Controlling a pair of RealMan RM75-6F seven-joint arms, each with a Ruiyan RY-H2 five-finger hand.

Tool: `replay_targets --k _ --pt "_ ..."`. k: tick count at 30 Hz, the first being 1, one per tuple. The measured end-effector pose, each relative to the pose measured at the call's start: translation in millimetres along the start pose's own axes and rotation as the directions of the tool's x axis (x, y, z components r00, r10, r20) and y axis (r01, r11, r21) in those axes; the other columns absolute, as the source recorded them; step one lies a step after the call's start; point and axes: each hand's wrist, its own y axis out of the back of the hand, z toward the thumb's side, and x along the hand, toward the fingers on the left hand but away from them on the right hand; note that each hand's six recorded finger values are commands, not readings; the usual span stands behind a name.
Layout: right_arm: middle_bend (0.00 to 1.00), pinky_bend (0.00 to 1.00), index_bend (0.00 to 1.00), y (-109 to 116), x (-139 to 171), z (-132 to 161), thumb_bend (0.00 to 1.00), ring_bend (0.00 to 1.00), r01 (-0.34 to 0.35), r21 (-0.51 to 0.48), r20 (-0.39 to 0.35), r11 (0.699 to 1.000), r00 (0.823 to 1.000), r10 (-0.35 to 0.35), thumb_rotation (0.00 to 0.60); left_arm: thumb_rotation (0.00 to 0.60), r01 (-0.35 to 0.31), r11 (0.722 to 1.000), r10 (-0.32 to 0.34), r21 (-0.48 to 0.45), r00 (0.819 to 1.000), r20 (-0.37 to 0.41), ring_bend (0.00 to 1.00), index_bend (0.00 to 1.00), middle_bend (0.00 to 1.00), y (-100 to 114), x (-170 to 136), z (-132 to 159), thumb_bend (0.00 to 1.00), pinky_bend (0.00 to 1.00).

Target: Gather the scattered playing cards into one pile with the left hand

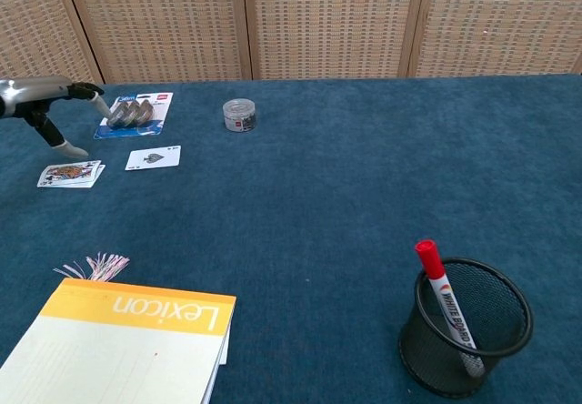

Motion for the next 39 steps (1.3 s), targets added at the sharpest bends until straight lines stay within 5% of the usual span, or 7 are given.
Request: replay_targets --k 14,39 --pt "0.00 0.00 0.00 -1 -1 -2 0.16 0.00 -0.024 -0.023 -0.008 0.999 1.000 0.024 0.600 0.600 0.036 0.999 -0.037 -0.036 0.999 -0.021 0.00 0.23 0.00 -22 30 60 0.24 0.00" --pt "0.00 0.00 0.00 -1 -2 -2 0.16 0.00 -0.036 -0.035 -0.005 0.999 0.999 0.036 0.600 0.600 0.063 0.997 -0.067 -0.047 0.993 -0.102 0.00 0.28 0.00 -32 44 74 0.25 0.00"
